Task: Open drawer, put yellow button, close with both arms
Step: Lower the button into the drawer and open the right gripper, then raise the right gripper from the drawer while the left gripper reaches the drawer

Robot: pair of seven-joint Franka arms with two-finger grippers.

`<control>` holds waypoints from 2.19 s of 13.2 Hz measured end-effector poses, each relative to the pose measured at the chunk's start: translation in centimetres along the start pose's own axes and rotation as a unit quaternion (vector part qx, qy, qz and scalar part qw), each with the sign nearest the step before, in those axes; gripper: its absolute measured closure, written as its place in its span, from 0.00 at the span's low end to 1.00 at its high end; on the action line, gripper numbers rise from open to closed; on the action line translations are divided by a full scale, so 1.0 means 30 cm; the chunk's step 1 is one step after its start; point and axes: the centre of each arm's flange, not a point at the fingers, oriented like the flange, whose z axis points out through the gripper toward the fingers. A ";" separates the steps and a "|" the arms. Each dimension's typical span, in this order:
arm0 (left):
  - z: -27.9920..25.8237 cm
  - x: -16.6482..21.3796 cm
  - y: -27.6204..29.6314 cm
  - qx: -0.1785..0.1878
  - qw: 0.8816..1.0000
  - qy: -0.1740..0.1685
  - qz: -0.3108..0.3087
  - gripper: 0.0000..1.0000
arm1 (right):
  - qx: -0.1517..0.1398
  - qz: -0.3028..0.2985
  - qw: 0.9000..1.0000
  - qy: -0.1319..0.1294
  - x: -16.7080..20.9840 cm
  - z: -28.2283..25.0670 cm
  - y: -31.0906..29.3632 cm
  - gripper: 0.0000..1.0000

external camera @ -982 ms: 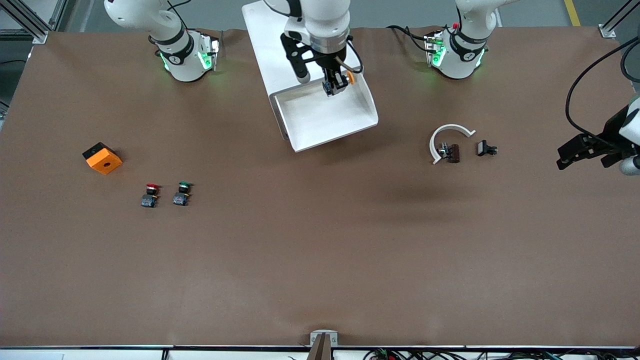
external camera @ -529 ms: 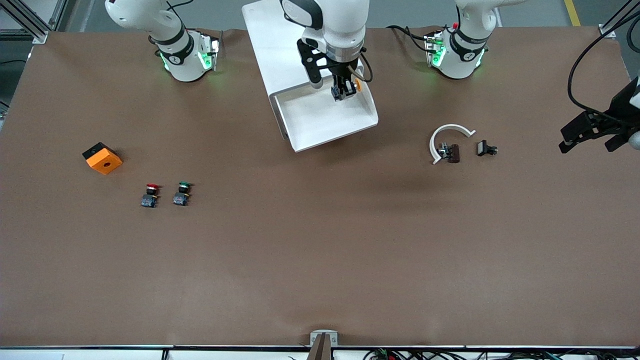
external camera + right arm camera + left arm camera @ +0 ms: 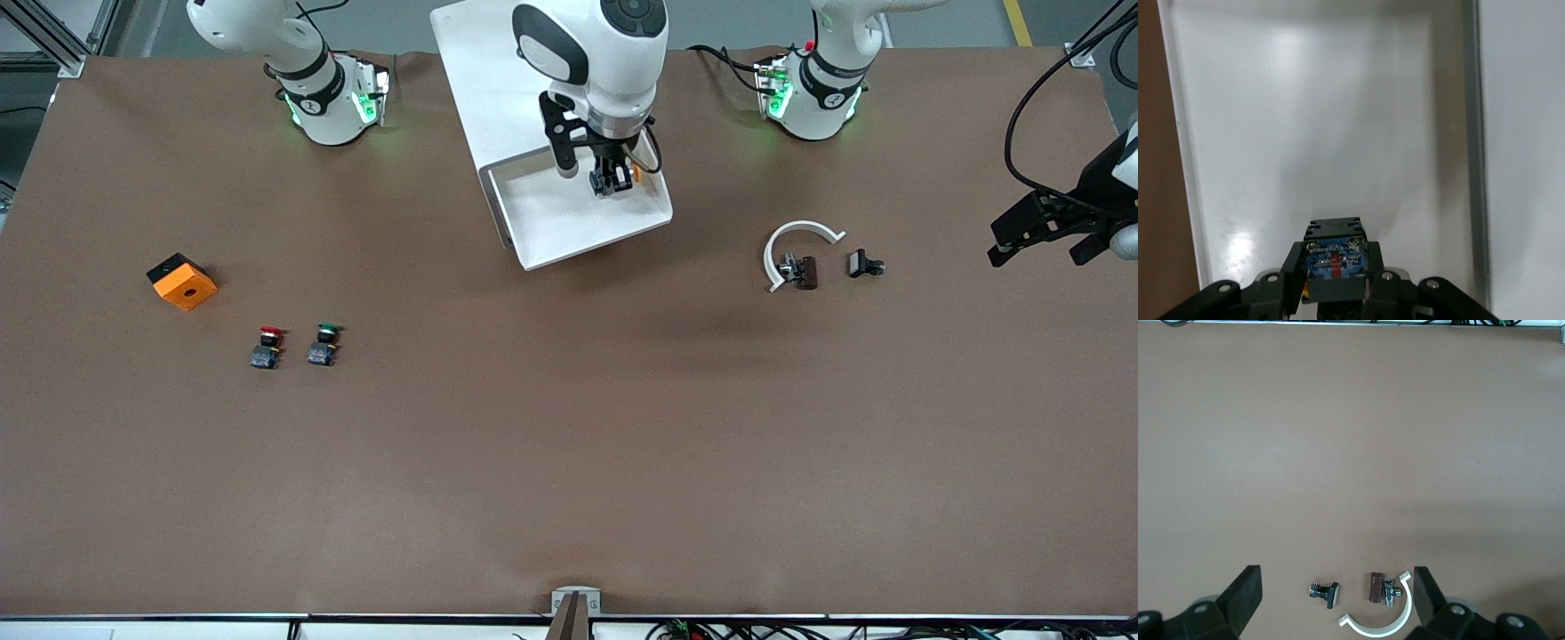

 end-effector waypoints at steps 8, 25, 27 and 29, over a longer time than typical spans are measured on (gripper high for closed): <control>0.137 0.019 0.070 -0.003 0.999 -0.035 -0.013 0.00 | 0.002 0.012 1.000 -0.001 -0.006 0.016 -0.011 0.59; 0.631 -0.160 1.019 -0.039 0.988 -0.115 -0.095 0.00 | -0.037 -0.174 0.984 -0.012 0.570 -0.305 -0.275 0.00; 0.649 -0.193 1.084 -0.038 0.987 -0.120 -0.103 0.00 | -0.046 -0.216 0.975 -0.020 0.741 -0.373 -0.301 0.00; 0.649 -0.227 1.138 -0.037 0.987 -0.121 -0.103 0.00 | -0.047 -0.254 0.966 -0.029 0.908 -0.422 -0.329 0.00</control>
